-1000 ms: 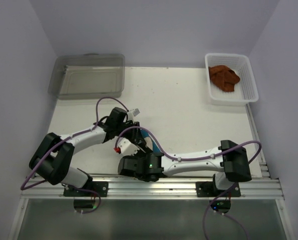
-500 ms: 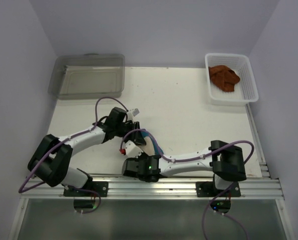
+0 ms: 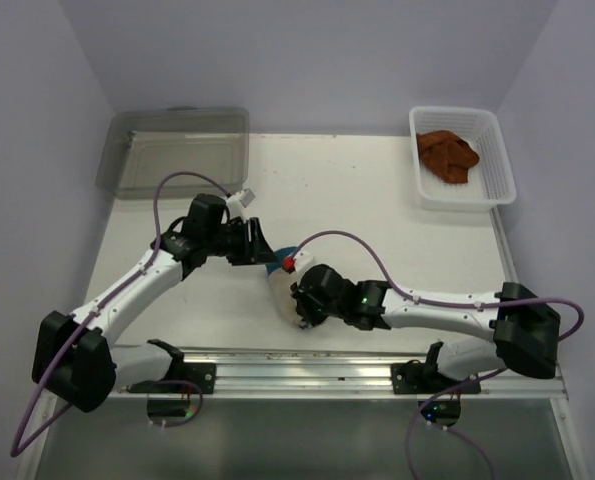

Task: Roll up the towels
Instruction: Roll the towel

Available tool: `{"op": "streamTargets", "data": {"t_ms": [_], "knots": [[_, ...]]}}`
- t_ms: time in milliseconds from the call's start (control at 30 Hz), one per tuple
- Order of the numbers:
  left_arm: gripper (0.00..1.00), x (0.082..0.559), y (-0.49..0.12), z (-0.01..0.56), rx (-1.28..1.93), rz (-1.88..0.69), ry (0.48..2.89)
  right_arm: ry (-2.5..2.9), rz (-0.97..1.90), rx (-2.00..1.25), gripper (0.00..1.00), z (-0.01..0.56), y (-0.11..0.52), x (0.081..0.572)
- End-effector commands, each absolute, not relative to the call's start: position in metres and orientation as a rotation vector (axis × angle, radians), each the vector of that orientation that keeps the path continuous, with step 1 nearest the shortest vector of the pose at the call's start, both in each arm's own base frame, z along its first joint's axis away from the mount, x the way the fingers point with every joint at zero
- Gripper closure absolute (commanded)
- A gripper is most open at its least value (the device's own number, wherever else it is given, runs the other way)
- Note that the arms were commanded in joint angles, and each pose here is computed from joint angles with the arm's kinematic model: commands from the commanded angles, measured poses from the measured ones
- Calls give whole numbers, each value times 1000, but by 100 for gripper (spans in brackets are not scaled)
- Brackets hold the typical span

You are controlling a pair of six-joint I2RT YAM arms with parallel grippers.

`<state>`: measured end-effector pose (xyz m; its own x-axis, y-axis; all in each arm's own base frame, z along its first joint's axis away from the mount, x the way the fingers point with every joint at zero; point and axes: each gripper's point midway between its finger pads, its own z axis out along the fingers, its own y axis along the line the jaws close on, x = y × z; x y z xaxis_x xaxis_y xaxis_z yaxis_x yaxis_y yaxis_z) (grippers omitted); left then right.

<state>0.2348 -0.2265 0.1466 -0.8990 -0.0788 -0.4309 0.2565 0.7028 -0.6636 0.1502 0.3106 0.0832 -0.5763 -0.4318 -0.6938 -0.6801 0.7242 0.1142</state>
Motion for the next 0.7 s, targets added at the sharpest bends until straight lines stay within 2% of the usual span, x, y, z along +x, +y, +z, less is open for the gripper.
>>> {"op": "streamTargets", "data": {"t_ms": [0,233,667], "knots": [[52,234,-223,160,176,-1045,2463,2240,782,-930,100,96,336,129],[54,226,-230,142,190,-1089,2497,2319,997,-818,100,84,325,132],[55,219,-262,124,285,-1140,2527,2302,1330,-654,100,103,306,136]]}}
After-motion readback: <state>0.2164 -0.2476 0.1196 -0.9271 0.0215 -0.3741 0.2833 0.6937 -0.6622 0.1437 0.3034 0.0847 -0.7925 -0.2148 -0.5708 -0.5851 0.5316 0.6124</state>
